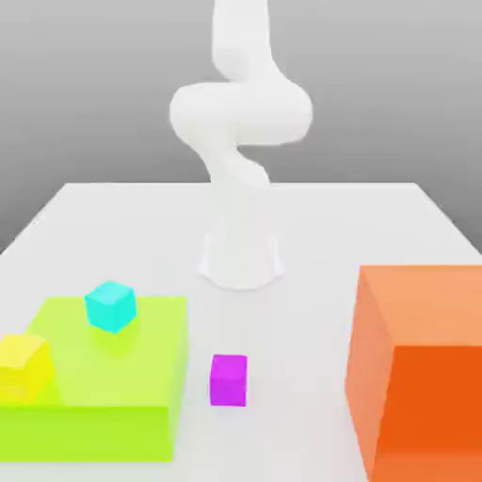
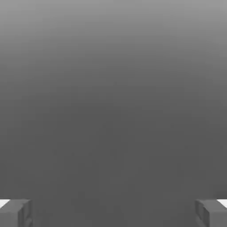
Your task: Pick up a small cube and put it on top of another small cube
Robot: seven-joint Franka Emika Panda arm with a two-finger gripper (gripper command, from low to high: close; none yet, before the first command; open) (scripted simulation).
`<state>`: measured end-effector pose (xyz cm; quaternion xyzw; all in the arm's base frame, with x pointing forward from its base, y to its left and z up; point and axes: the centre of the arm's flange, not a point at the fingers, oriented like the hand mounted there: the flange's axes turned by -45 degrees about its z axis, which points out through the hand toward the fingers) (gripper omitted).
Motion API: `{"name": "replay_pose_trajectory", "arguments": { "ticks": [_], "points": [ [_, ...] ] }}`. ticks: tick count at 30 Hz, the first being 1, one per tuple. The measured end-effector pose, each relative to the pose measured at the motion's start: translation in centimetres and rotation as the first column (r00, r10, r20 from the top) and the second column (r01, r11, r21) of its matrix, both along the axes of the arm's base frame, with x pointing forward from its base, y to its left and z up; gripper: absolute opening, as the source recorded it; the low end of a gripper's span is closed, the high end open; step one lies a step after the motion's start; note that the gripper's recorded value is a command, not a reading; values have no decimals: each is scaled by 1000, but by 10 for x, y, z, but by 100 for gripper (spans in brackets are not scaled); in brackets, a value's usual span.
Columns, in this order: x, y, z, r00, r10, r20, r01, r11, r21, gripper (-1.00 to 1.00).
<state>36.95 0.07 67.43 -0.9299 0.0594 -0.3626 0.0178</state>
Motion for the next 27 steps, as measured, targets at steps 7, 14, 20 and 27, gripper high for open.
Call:
{"name": "replay_pose_trajectory", "arguments": {
  "ticks": [7, 14, 20, 27],
  "points": [
    [47, -3, -110, 954, -245, -174, 273, 949, 156, 0],
    [63, -9, -221, 814, -459, -357, 551, 804, 224, 0],
    [54, -15, -312, 622, -603, -499, 762, 612, 211, 0],
    [20, -19, -409, 333, -708, -623, 936, 330, 124, 0]
  ]
}}
